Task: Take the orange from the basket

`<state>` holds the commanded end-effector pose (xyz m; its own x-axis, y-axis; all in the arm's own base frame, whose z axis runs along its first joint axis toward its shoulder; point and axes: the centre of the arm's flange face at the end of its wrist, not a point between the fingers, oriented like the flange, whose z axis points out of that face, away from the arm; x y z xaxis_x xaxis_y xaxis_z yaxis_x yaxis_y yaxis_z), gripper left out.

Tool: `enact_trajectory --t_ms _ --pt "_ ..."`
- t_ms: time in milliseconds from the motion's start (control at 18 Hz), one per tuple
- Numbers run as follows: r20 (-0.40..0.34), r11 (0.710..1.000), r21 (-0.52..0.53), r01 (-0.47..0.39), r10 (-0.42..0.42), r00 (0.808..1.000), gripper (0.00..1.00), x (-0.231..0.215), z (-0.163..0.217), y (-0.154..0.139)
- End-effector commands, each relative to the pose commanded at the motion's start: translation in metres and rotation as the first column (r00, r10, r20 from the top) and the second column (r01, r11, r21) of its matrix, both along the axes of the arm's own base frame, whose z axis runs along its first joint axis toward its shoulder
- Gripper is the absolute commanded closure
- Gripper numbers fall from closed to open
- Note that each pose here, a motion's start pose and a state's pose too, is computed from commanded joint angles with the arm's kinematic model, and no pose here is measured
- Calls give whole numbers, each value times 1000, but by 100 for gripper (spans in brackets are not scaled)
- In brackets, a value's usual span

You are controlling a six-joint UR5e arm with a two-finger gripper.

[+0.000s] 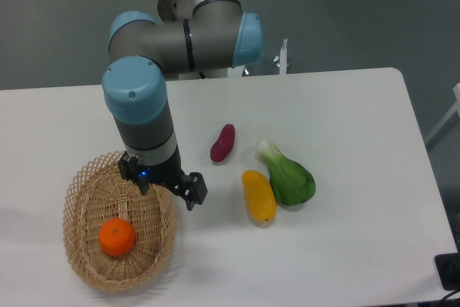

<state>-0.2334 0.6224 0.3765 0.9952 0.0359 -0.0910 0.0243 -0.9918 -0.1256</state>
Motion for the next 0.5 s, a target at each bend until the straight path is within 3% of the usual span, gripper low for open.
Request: enact_trajectory --t_ms 500 --pt "-4 1000 14 -6 6 1000 0 6 -10 -1"
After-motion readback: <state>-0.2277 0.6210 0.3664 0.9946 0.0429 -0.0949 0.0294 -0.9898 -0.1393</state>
